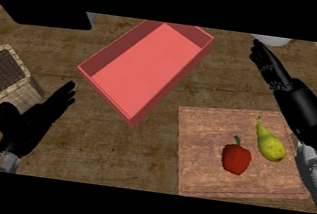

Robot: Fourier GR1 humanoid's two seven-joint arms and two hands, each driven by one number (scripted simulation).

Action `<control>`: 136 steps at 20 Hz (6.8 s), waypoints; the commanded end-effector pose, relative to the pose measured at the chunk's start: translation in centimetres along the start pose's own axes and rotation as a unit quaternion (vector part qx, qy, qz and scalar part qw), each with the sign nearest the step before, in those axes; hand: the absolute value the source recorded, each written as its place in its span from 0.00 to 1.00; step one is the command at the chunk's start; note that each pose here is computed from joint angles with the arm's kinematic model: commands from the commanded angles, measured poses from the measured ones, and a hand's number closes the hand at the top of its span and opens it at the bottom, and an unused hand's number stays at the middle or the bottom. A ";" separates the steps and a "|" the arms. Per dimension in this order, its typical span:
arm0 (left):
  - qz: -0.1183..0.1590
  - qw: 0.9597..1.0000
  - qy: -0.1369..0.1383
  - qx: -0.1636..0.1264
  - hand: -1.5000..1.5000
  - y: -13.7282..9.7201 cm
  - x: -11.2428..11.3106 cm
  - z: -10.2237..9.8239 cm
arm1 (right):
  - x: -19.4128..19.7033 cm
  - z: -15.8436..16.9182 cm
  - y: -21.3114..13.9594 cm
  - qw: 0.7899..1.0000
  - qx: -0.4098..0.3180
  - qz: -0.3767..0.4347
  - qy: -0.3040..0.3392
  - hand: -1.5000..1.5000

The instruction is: Pick the pear from the cutting board and place it in the cardboard box

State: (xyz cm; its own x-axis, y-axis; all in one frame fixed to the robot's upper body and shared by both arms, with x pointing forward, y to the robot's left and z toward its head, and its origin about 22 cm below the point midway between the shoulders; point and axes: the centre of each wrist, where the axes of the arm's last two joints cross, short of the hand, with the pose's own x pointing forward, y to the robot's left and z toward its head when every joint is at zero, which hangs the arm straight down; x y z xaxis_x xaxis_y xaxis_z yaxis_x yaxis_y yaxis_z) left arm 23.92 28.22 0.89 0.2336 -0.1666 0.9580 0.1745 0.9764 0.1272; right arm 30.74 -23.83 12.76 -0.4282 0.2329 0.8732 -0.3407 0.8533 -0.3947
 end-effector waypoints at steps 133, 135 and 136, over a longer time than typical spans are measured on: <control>-0.181 0.955 -0.023 0.233 0.50 8.5 1.9 -2.2 | 4.4 -20.6 3.5 0.962 -0.026 0.260 0.075 1.00; -0.185 0.956 -0.032 0.227 0.50 8.7 1.0 -0.8 | 3.7 -21.3 3.7 0.963 -0.035 0.253 0.081 1.00; -0.178 0.958 -0.024 0.224 0.50 7.2 0.1 -2.6 | 5.4 -22.6 6.3 0.962 -0.035 0.257 0.083 1.00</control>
State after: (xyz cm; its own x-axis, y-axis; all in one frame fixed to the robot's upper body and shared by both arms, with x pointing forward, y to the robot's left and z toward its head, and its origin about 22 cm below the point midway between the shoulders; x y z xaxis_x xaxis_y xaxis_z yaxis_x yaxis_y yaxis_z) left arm 27.07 35.48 2.03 0.1897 -0.5089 0.8397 -0.2063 0.8154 0.5408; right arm 44.91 -10.16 21.69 -0.4103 0.7080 0.5749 -0.0376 0.6167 -0.7863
